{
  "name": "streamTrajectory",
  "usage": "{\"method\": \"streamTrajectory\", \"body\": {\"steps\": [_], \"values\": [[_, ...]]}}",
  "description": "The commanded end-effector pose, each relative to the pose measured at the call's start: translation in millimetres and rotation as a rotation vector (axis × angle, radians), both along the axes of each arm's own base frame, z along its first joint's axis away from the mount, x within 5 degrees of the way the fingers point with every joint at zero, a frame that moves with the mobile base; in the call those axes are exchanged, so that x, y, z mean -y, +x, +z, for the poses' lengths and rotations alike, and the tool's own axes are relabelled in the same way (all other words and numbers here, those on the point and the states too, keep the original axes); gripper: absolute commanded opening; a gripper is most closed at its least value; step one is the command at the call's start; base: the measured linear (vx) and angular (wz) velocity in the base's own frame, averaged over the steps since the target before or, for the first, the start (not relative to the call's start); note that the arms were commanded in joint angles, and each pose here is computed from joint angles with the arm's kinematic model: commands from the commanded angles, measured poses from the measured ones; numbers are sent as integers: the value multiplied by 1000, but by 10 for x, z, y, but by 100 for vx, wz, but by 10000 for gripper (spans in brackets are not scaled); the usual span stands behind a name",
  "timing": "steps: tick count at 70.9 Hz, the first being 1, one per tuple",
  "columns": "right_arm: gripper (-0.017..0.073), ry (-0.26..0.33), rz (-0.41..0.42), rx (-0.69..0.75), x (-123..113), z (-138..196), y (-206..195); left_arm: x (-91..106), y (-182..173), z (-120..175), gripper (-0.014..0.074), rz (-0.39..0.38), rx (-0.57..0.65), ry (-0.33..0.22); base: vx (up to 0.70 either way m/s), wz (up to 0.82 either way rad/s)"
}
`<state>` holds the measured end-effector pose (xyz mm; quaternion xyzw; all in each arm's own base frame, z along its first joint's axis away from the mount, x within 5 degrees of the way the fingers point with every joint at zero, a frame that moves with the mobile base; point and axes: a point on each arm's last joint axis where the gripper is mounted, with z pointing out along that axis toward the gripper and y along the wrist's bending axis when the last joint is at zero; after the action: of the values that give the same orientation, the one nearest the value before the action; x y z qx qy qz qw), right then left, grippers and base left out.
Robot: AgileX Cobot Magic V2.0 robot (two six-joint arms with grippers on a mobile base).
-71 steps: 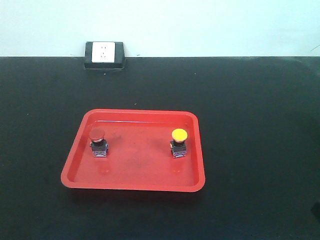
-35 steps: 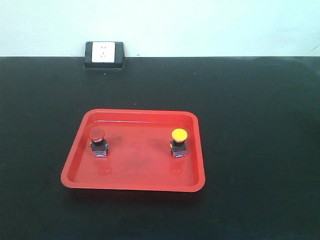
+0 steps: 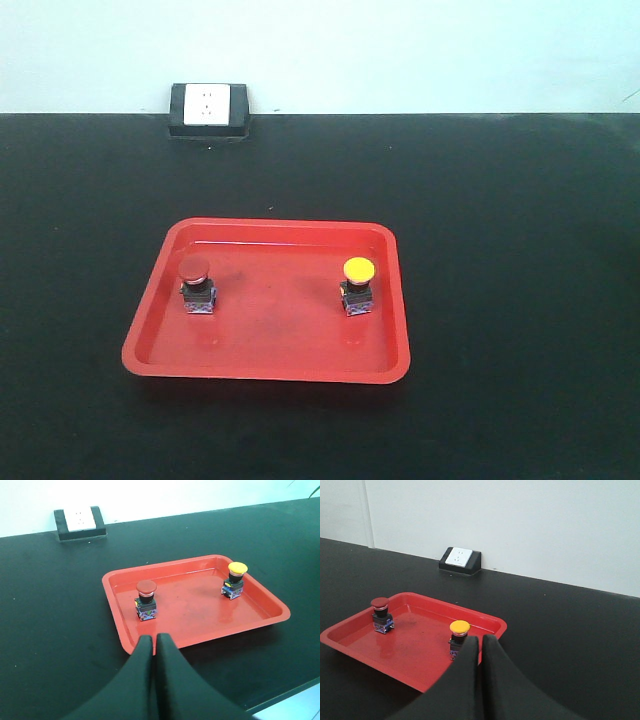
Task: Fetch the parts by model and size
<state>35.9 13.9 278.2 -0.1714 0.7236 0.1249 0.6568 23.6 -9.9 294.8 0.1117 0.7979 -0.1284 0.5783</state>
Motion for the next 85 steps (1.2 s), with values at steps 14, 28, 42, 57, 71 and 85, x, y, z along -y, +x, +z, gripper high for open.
{"method": "streamTrajectory", "body": {"steps": [14, 28, 42, 57, 71, 85], "values": [[-10, 20, -1, 79, 0, 138, 2, -49, 126, -145, -7, 152, 247, 25, 0, 0], [-10, 19, -1, 78, 0, 137, 2, -69, 199, -480, -7, 248, 374, 35, 0, 0], [-10, 19, -1, 78, 0, 137, 2, -60, 287, -735, -7, 270, 457, 22, 0, 0], [-10, 19, -1, 78, 0, 137, 2, -81, 299, -782, -7, 315, 475, -28, 0, 0], [-10, 19, -1, 78, 0, 137, 2, -100, 300, -785, -7, 350, 472, -37, 0, 0], [-10, 19, -1, 78, 0, 137, 2, -104, 302, -794, -7, 358, 462, -31, 0, 0]]}}
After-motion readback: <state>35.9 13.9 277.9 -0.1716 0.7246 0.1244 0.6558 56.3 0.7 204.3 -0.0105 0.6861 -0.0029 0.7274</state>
